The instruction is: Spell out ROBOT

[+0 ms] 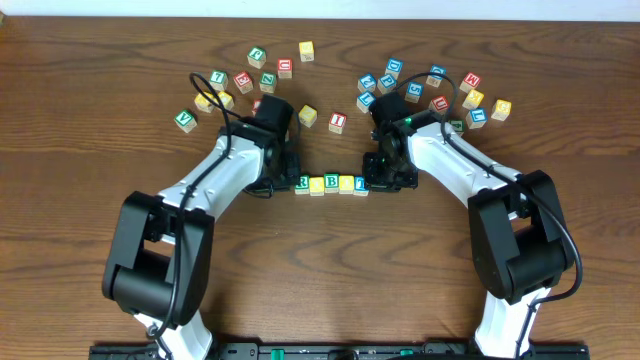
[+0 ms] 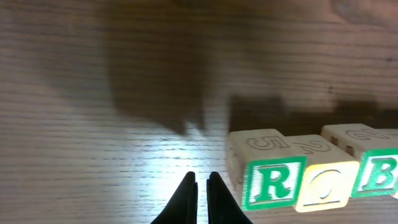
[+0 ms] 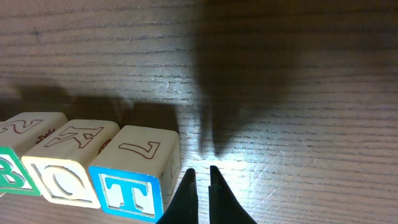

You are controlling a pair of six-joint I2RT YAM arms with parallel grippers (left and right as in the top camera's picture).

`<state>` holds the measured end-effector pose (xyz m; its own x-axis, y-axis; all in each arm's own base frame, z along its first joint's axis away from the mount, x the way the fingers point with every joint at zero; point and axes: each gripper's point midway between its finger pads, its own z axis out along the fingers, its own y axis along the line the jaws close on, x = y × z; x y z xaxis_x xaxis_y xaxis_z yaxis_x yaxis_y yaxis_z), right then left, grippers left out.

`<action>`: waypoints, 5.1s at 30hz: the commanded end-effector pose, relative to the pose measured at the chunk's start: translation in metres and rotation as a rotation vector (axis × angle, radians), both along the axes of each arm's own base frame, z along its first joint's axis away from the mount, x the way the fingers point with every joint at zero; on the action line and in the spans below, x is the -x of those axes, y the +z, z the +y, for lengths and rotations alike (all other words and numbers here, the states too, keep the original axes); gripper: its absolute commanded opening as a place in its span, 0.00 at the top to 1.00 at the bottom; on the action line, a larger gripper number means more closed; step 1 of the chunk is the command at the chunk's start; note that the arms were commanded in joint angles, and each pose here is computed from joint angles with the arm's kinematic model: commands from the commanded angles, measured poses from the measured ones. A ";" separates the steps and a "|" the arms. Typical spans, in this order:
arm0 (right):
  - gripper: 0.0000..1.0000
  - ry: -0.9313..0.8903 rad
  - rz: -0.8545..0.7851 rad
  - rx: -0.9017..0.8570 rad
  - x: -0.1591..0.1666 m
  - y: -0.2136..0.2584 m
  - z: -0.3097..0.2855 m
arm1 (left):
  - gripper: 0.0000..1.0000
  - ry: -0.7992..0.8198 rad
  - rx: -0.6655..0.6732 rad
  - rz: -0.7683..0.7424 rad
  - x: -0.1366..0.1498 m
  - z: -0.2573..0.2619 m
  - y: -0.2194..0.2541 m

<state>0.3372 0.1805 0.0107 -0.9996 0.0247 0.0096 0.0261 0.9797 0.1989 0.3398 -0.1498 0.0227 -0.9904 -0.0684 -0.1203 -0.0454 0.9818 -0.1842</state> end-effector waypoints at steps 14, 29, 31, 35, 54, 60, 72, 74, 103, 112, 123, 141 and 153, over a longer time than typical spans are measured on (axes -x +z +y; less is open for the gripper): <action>0.99 -0.006 0.016 -0.013 0.003 -0.004 0.005 | 0.92 -0.042 -0.006 0.014 0.008 -0.010 -0.009; 0.99 0.007 0.000 -0.033 -0.001 -0.003 0.007 | 0.92 -0.104 0.011 -0.028 0.009 -0.035 -0.007; 0.99 0.008 -0.002 -0.034 -0.002 -0.003 0.006 | 0.92 -0.108 0.014 -0.035 0.008 -0.037 -0.007; 0.99 -0.005 -0.006 -0.034 -0.006 -0.002 0.000 | 0.92 -0.112 0.022 -0.053 0.005 -0.040 -0.006; 0.99 -0.011 -0.028 -0.038 -0.018 -0.002 -0.019 | 0.92 -0.155 0.080 -0.145 0.001 -0.084 0.002; 0.99 -0.025 -0.014 -0.032 -0.017 -0.003 -0.025 | 0.92 -0.161 0.076 -0.137 0.004 -0.084 0.001; 0.98 -0.045 0.010 -0.015 -0.015 -0.003 -0.042 | 0.92 -0.161 0.047 -0.080 0.008 -0.082 -0.027; 0.98 -0.044 0.009 -0.015 -0.015 -0.003 -0.042 | 0.92 -0.161 0.050 -0.085 0.007 -0.083 -0.027; 0.97 0.033 -0.082 -0.020 -0.033 -0.002 -0.039 | 0.92 -0.187 0.068 -0.136 -0.003 -0.089 -0.023; 0.94 0.169 -0.137 -0.014 -0.039 -0.002 -0.038 | 0.92 -0.229 0.050 -0.135 -0.001 -0.086 -0.024; 0.90 0.173 -0.125 -0.007 -0.036 -0.002 -0.040 | 0.91 -0.229 0.048 -0.136 -0.003 -0.084 -0.024; 0.92 0.041 -0.069 0.001 -0.036 0.005 -0.064 | 0.92 -0.213 0.035 -0.128 -0.008 -0.069 -0.025; 0.93 0.037 -0.095 0.043 -0.046 0.022 -0.070 | 0.92 -0.207 -0.011 -0.172 -0.023 -0.041 0.003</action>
<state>0.3717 0.1161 0.0218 -0.9980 -0.0341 -0.0526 -0.0429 0.9832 0.1775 0.3473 -0.2033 0.0010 -0.9648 0.1319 -0.2274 0.1760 0.9667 -0.1856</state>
